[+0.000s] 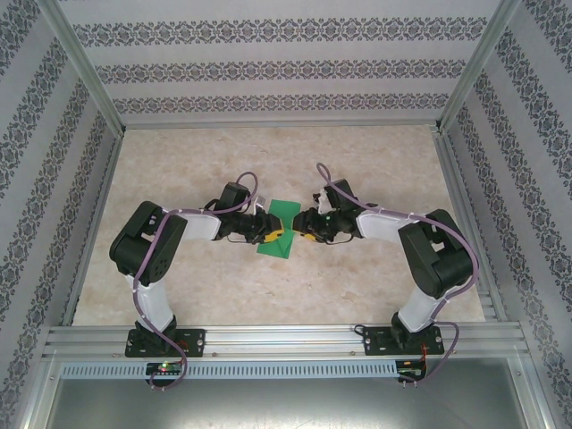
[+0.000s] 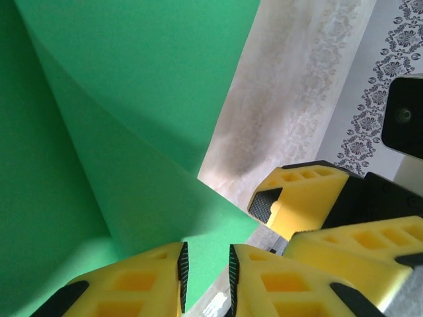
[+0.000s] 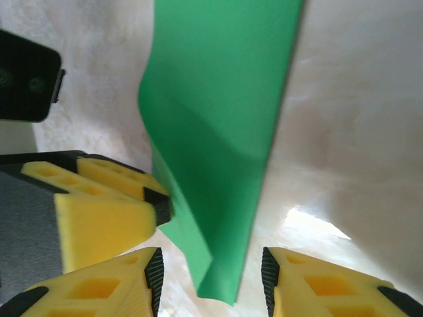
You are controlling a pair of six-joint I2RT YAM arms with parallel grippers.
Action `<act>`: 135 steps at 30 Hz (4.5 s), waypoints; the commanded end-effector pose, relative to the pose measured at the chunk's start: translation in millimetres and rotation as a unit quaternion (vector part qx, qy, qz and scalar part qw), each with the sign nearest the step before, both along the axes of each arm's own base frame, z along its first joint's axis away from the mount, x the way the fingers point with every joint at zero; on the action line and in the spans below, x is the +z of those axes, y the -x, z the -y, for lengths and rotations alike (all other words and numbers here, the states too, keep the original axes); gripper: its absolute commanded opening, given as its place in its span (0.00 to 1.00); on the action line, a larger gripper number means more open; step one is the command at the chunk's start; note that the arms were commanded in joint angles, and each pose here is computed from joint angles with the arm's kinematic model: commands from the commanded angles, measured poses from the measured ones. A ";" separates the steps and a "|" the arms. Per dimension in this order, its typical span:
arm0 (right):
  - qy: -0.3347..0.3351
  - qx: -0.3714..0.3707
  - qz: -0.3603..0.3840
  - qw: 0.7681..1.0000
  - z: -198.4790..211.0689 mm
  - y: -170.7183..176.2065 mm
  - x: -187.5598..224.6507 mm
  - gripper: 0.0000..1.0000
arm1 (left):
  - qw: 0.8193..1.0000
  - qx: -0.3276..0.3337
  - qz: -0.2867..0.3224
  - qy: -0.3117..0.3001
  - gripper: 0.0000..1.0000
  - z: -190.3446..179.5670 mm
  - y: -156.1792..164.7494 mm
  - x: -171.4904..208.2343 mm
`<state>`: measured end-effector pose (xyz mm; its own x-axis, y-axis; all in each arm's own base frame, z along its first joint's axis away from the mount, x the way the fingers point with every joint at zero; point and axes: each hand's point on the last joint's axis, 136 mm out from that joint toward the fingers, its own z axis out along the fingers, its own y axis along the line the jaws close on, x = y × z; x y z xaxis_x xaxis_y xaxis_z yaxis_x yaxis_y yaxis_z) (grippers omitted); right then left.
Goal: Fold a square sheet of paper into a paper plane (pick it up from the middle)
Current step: Fold the triangle a second time at the center of the table.
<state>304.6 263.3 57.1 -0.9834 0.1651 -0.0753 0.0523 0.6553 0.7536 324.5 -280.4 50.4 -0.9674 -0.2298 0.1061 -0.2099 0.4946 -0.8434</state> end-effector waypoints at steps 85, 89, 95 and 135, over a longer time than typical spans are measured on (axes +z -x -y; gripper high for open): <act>0.090 0.129 0.058 0.986 -13.1 -20.1 -32.6 0.00 | 0.997 -0.053 -0.013 -0.049 0.14 11.8 5.6 -12.6; 0.090 0.132 0.058 0.985 -14.4 -21.2 -32.6 0.00 | 0.997 -0.053 -0.015 -0.049 0.14 11.6 6.6 -13.4; 0.092 0.133 0.055 0.985 -14.2 -21.4 -34.6 0.00 | 0.997 -0.054 -0.017 -0.050 0.14 11.0 7.6 -15.1; 0.112 0.133 0.035 0.984 -7.6 -17.6 -44.2 0.00 | 0.995 -0.058 -0.044 -0.075 0.14 3.8 17.6 -37.0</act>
<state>320.6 277.0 18.3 -0.9807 -0.1214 -0.1533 -0.1907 0.7679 0.6116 318.2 -286.1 28.4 -0.9790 -0.1525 0.1349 -0.2003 0.6032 -0.7720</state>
